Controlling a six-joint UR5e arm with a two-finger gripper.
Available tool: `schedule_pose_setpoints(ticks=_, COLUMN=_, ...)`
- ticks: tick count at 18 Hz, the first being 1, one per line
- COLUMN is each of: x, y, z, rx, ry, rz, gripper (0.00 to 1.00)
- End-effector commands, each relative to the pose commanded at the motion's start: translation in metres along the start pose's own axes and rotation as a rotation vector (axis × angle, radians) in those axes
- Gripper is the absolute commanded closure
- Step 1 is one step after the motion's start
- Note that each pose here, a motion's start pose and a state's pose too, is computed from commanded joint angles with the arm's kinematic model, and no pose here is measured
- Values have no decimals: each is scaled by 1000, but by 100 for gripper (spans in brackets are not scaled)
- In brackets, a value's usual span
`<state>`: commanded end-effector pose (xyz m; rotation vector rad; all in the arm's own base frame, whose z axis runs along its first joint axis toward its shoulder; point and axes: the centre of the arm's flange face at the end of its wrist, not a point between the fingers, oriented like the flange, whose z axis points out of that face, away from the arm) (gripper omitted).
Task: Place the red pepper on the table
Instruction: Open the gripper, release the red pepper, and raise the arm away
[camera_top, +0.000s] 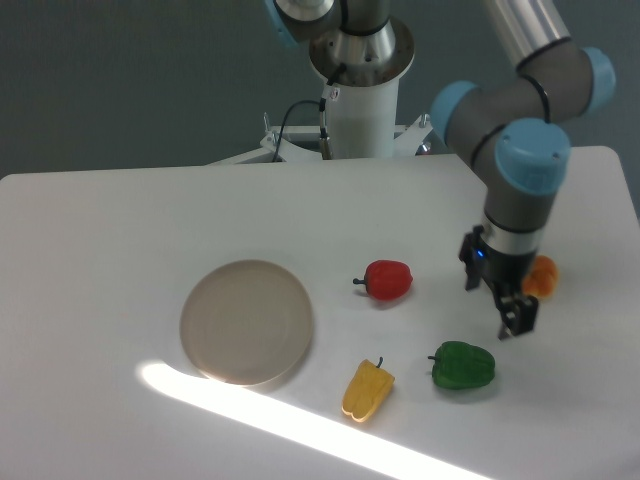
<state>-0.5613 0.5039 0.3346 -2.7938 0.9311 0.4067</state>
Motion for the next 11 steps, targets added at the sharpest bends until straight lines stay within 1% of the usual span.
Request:
schedule_pose_setpoints(ticks=2, x=-20, y=2, z=2, rx=-35, ry=-29, rz=18, gripper=0)
schedule_pose_setpoints(ticks=5, x=-36, y=3, z=8, rx=-63, ry=-44, rz=26, gripper=0)
schedule_pose_setpoints(ticks=11, x=-44, y=2, z=15, rx=-71, ry=-51, rz=29, gripper=0)
